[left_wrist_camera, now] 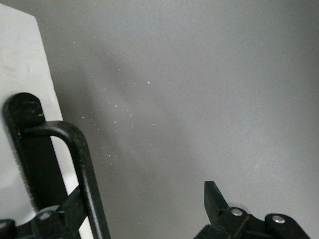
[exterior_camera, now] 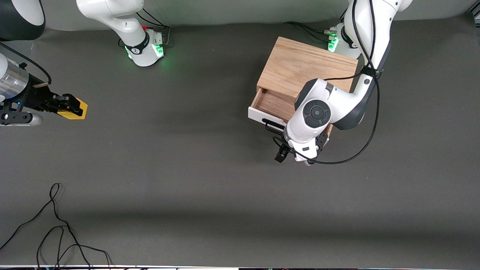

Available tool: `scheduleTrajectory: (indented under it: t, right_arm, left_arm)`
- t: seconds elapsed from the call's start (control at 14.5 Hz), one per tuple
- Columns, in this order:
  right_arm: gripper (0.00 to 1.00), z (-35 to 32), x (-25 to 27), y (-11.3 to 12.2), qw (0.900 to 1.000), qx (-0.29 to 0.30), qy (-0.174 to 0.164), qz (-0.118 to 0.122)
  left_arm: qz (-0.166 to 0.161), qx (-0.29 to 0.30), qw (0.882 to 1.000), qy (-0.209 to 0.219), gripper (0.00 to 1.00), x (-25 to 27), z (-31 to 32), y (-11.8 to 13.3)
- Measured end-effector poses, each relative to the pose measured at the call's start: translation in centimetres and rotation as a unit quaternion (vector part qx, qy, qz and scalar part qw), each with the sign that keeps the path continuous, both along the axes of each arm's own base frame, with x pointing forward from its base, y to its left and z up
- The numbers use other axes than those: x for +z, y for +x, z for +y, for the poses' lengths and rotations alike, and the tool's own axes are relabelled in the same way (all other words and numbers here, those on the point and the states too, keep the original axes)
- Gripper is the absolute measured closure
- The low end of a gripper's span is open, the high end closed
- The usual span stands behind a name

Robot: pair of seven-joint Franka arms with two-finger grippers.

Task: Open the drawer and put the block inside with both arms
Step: 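Pull the drawer handle open with the left gripper while the right lifts the cube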

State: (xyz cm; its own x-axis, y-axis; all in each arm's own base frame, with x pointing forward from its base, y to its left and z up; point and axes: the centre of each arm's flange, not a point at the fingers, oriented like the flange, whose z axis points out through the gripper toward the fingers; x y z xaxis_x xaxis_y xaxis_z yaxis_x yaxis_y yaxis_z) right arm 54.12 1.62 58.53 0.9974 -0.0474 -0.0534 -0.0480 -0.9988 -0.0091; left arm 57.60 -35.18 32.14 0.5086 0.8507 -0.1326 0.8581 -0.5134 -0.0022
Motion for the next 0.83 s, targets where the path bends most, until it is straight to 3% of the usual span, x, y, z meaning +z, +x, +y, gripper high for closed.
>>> scheduleTrajectory:
  t: [0.35,0.83]
  right_arm:
    - [0.45,0.1,-0.1,0.3,1.000,0.001,0.001,-0.012]
    - [0.45,0.2,-0.9,0.4,1.000,0.001,0.000,-0.006]
  left_arm:
    - [0.052,-0.012,0.998,0.028,0.00,2.3,-0.2,0.0]
    - [0.070,-0.022,0.996,0.052,0.00,2.4,0.0,-0.1]
